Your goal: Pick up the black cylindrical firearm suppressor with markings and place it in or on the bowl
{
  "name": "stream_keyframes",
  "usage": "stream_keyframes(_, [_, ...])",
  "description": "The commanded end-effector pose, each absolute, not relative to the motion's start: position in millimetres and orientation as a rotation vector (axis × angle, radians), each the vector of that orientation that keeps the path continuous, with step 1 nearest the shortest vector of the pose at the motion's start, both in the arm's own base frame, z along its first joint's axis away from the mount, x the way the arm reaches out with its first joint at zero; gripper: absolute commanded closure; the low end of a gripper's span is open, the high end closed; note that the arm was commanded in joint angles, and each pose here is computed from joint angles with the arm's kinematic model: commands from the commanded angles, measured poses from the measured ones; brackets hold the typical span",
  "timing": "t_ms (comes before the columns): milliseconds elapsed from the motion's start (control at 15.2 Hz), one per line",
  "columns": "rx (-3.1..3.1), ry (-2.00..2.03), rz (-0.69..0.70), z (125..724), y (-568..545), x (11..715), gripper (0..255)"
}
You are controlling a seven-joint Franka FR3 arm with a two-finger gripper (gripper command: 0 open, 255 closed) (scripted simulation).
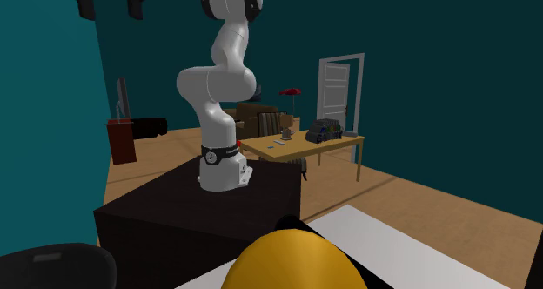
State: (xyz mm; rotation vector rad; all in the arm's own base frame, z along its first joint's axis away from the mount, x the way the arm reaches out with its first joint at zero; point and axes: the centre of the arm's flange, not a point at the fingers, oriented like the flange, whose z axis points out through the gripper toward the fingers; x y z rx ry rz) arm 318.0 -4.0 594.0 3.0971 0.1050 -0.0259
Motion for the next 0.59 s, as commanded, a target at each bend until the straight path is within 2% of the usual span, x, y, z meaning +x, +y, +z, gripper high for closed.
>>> stream_keyframes(0, [3.097,0.105,-0.026,594,-4,318,0])
stream_keyframes(528, [3.077,0.351,-0.003,528,73,344,0])
